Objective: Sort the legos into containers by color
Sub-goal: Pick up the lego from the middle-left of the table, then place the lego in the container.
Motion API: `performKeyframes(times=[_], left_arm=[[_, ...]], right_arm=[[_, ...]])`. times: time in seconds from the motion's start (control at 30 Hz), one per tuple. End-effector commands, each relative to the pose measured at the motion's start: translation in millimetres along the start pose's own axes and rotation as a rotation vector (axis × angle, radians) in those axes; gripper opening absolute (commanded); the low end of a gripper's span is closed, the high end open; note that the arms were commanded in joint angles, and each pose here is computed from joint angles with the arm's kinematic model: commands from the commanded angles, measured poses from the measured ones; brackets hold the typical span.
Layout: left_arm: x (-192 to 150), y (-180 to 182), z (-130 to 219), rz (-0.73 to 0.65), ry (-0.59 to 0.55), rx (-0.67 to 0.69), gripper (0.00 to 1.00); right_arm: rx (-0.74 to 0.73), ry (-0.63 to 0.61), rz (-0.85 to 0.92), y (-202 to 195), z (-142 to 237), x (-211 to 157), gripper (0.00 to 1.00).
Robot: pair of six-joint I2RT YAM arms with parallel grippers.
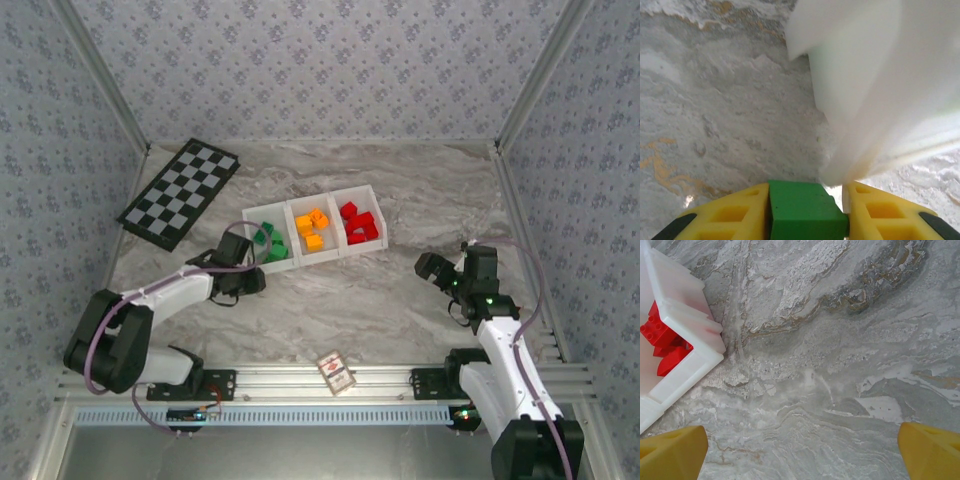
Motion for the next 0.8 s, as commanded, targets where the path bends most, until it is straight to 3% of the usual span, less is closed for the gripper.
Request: performKeyframes(times=[0.0,0.2,0.4,0.53,0.77], left_arm=[[-8.6,-3.5,18.9,0.000,0.015,0.032,0.22],[2.2,-27.9,67.8,-0.021,-0.082,-0.031,0.20],[39.2,-57.8,98.5,-0.060,-0.211,-0.043,0.25],[73.8,-81.4,92.0,-0.084,-0.219,-0.028,0.28],[111.9,-113.0,44.8,-0.120,-0.153,0.003,0.26]], right_arm=[[0.002,0.020,-0.021,-1.6,1.2,-5.9,1.00],[0.008,0.011,-0.032,-1.7,0.9,-4.5,1.00],[0.019,0.014,-0.048,-2.8,-1.2,-7.4,1.00],[0.023,0.025,-0.042,-3.6,0.0,-8.2,1.00],[0.030,0.054,-0.023,-7.1,2.8,-11.1,1.00]])
Point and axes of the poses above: each hand's point on the last joint's axis, 136 mm out from that joint toward the fingers, its own z axis back along the fingers, its own y axis along the line the jaws close on, x = y × z, the point moved 7 cm from there along z, back along the fingers, and after that the axes turned 15 degrees about z, right-handed, at the moved point
